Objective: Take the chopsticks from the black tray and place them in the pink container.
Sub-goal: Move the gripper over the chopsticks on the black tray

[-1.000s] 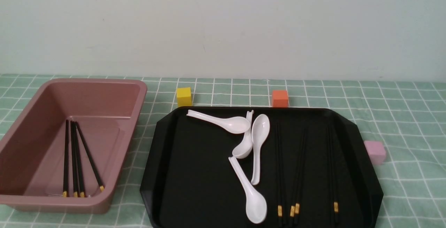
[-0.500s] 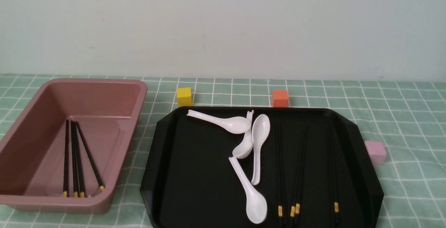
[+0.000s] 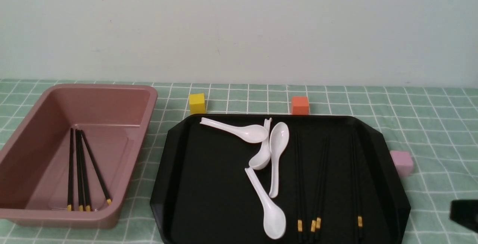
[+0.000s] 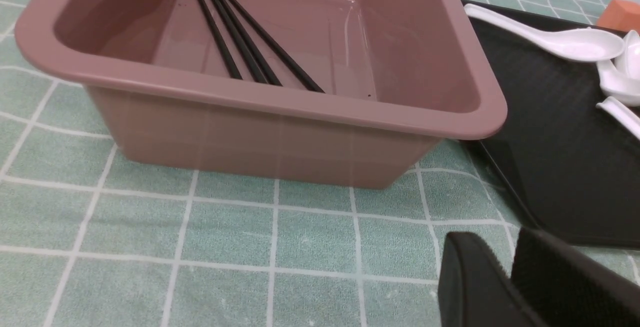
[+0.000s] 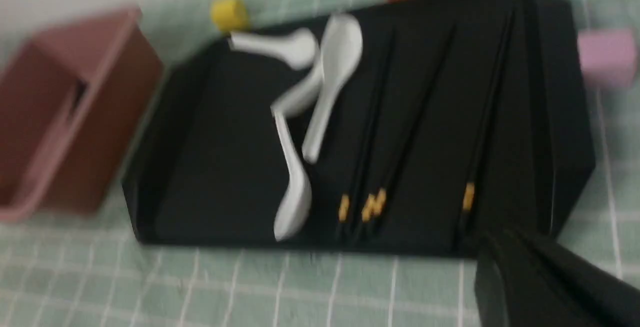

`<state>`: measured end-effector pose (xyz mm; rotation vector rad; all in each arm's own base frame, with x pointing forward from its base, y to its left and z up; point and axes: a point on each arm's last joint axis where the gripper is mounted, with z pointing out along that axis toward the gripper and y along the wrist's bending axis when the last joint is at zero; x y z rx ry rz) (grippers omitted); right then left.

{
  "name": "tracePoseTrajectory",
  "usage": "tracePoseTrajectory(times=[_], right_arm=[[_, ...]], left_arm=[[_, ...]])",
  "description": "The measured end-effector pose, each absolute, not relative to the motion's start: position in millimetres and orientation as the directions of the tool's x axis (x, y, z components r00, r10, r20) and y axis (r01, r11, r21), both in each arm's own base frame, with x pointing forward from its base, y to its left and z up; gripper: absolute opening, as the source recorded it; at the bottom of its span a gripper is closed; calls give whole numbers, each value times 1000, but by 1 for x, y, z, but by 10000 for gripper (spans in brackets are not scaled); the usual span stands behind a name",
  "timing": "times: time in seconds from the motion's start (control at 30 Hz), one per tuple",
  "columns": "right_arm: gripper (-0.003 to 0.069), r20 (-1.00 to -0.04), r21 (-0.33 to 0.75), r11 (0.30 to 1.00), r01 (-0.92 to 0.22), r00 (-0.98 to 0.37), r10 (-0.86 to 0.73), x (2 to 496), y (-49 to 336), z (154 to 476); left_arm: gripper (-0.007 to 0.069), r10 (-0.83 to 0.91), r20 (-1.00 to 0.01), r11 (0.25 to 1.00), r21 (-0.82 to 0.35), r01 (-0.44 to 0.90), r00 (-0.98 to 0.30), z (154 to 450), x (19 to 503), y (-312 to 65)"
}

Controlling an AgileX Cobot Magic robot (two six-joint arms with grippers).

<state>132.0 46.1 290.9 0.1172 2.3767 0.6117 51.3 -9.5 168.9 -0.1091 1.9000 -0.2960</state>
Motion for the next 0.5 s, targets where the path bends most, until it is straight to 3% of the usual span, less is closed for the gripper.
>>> tracePoseTrajectory(times=[0.17, 0.4, 0.5], right_arm=[[10, -338, 485, 861, -157, -941, 18, 189, 84, 265], [17, -196, 410, 873, -264, -960, -198, 245, 159, 229], [34, -161, 283, 923, -262, -961, -223, 271, 195, 212]], left_arm=[[150, -219, -913, 964, -257, 69, -343, 169, 51, -9], [158, -219, -913, 964, -257, 69, -343, 169, 51, -9], [162, -219, -913, 964, -257, 69, -343, 169, 51, -9]])
